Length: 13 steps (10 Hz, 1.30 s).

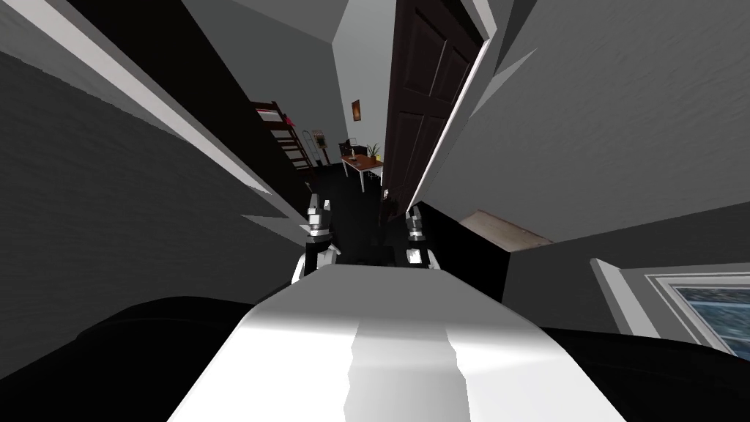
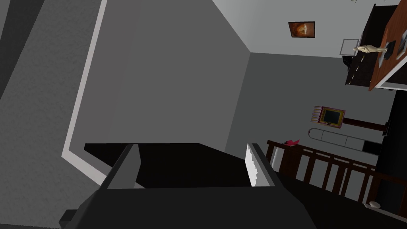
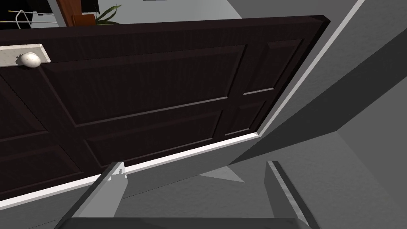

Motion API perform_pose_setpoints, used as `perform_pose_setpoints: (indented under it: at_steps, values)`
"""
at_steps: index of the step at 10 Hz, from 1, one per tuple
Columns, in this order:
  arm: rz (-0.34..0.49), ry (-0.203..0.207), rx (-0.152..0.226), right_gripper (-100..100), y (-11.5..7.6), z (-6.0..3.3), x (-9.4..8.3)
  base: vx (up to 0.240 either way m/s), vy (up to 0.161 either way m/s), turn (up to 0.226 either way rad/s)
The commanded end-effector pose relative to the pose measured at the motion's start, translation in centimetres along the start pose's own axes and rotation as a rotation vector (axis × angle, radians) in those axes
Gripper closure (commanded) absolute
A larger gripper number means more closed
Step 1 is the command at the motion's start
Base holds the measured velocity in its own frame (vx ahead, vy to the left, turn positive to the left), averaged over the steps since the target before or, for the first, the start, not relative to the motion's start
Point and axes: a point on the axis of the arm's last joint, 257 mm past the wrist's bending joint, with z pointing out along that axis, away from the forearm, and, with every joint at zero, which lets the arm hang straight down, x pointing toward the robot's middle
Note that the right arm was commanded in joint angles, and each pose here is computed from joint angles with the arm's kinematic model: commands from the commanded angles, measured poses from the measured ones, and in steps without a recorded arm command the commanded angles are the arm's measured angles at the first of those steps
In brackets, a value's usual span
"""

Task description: Push the door open

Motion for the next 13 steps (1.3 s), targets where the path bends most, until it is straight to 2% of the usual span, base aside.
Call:
perform_pose_setpoints:
  at_steps: [1,8,13]
  values:
    - [-0.002,0.015,0.017,-100,-1.3,0.12,0.3,0.091,-0.064,0.037]
    - [-0.009,0.08,0.086,-100,-6.6,-0.11,2.0,0.093,-0.062,0.054]
    - [-0.01,0.117,0.139,-100,-10.0,-0.7,2.9,0.072,-0.055,0.041]
